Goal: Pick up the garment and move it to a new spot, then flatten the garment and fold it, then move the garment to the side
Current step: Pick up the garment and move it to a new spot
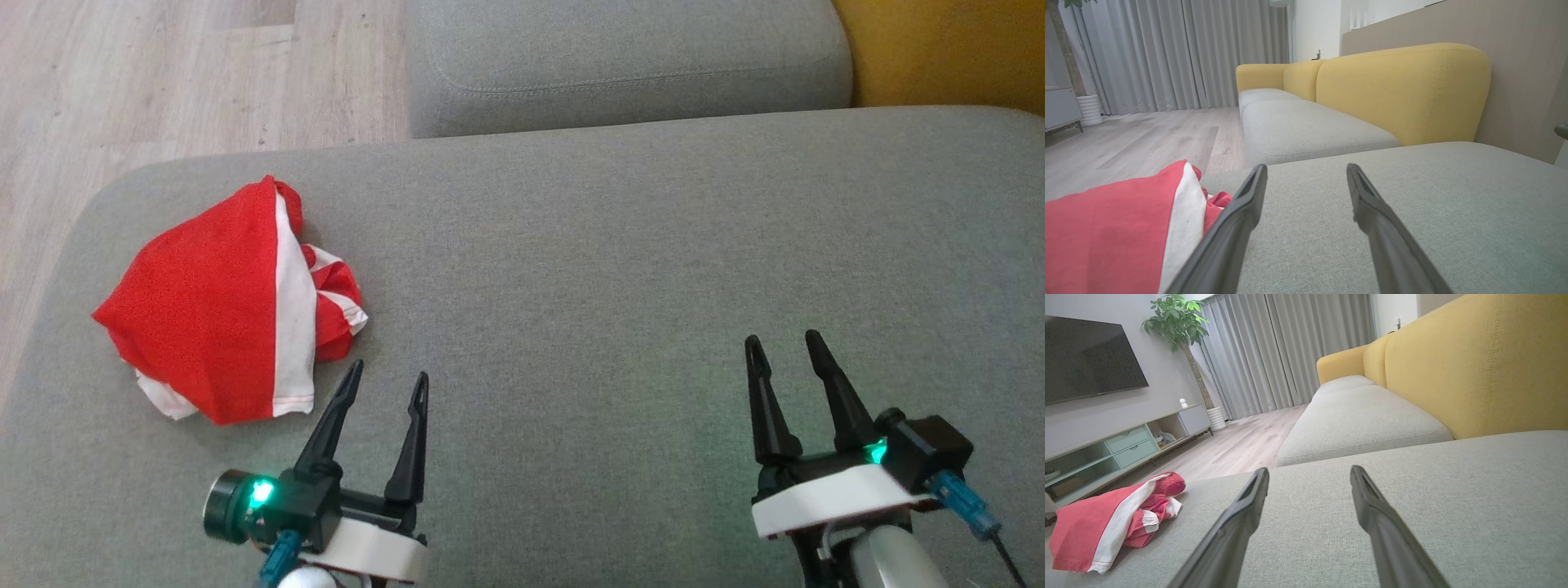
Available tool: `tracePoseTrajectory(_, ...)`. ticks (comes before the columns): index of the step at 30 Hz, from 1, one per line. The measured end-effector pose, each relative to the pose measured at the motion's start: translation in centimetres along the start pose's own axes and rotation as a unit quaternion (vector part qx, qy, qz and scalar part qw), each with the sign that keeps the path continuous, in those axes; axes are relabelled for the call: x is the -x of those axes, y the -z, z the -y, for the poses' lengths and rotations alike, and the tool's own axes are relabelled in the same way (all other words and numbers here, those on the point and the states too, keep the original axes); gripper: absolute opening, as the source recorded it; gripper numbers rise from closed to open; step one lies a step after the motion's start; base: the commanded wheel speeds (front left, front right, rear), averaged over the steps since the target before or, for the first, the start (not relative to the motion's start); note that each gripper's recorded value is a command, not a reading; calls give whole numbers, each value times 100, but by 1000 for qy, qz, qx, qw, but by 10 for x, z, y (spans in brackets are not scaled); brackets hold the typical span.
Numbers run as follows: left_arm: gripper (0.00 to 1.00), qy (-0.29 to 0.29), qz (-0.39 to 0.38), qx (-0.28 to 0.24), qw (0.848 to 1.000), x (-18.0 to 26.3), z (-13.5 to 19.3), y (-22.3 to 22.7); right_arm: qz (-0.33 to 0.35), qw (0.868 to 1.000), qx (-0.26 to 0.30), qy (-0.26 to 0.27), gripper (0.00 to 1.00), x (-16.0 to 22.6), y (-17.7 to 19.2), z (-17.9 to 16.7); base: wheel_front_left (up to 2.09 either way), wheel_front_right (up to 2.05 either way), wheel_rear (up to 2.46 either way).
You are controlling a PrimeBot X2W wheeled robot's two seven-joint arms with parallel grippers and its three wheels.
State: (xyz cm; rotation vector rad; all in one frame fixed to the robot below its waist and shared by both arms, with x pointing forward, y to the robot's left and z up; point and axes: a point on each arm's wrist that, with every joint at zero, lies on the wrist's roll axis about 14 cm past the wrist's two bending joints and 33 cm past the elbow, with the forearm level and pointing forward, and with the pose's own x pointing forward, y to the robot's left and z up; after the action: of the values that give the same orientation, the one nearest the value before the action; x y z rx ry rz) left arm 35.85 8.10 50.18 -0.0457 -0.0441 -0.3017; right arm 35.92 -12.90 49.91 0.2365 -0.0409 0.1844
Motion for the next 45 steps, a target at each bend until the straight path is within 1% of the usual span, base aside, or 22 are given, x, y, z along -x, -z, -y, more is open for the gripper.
tracePoseTrajectory(11, 100, 8, 1, 3, 1000, 0, 5, 0, 0, 1000, 1, -7, 100, 0, 0, -4, 0, 0, 0)
tracePoseTrajectory(16, 100, -12, 6, 5, 1000, 3, -7, -3, -2, 1000, 1, -24, 100, -3, 2, -15, 0, 0, 0)
tracePoseTrajectory(21, 100, -39, 9, 2, 999, 12, -22, -5, -7, 998, 0, -59, 100, -8, 5, -38, 0, 0, 0)
tracePoseTrajectory(28, 100, -87, -2, 1, 996, 39, -47, 3, -16, 993, -4, -117, 100, -14, 10, -75, 0, 0, 0)
tracePoseTrajectory(33, 100, -129, -4, 0, 992, 58, -69, 4, -23, 987, -5, -157, 100, -16, 15, -101, 0, 0, 0)
tracePoseTrajectory(39, 100, -168, -10, 3, 986, 82, -83, 9, -44, 979, -10, -197, 100, -10, 28, -126, 0, 0, 0)
tracePoseTrajectory(42, 100, -180, -9, 3, 984, 89, -89, 9, -47, 977, -10, -209, 100, -11, 29, -134, 0, 0, 0)
tracePoseTrajectory(45, 100, -201, -7, 4, 980, 101, -97, 9, -51, 971, -10, -232, 100, -10, 32, -149, 0, 0, 0)
